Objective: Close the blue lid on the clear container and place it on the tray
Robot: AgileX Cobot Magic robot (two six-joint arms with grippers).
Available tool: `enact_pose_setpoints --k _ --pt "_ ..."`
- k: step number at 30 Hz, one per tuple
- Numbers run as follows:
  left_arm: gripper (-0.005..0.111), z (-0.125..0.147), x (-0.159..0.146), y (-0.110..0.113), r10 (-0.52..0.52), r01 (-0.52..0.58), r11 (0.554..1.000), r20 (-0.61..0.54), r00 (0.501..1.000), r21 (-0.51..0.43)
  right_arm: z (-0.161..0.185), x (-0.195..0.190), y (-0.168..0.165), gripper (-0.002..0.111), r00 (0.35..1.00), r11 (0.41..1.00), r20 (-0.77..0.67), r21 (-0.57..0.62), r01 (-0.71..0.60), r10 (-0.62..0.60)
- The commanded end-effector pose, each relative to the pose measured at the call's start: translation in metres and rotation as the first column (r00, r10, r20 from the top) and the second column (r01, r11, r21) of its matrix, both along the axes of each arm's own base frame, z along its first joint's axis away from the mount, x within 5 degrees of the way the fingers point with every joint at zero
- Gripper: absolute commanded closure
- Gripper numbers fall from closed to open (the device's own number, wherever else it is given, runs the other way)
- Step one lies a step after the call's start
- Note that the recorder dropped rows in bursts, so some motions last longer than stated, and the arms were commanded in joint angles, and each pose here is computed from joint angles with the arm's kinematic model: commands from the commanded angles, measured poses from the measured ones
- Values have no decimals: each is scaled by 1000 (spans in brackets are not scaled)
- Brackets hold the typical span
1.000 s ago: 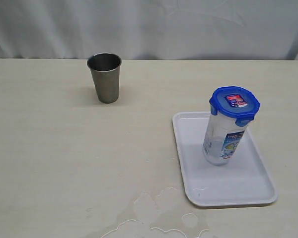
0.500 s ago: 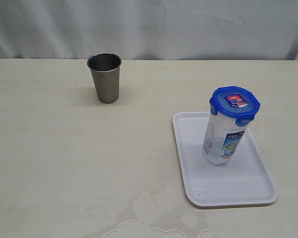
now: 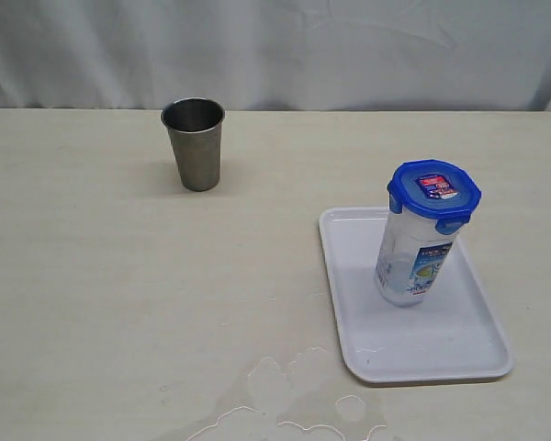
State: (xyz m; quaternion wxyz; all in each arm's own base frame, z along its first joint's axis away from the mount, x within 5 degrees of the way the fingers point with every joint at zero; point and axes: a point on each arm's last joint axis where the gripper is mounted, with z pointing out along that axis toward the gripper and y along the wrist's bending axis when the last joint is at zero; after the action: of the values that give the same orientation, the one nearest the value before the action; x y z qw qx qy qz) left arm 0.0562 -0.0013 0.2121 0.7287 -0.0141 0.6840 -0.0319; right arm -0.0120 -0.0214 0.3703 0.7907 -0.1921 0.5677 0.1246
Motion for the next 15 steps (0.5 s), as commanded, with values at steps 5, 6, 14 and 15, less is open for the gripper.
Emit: enact_pose_setpoints --k 5,6,14,15 --pt "107 -3 0 5 80 -80 997 -23 997 8 -1 0 0 104 1000 1000 2 -2 -1 1" --pt "107 -4 0 5 93 -92 996 -35 995 19 -1 0 0 104 1000 1000 2 -2 -1 1" --pt "107 -16 -1 11 200 -190 979 -159 967 76 -1 0 0 104 1000 1000 2 -2 -1 1" --pt "107 -17 -1 12 207 -195 977 -171 963 85 -1 0 0 104 1000 1000 2 -2 -1 1"
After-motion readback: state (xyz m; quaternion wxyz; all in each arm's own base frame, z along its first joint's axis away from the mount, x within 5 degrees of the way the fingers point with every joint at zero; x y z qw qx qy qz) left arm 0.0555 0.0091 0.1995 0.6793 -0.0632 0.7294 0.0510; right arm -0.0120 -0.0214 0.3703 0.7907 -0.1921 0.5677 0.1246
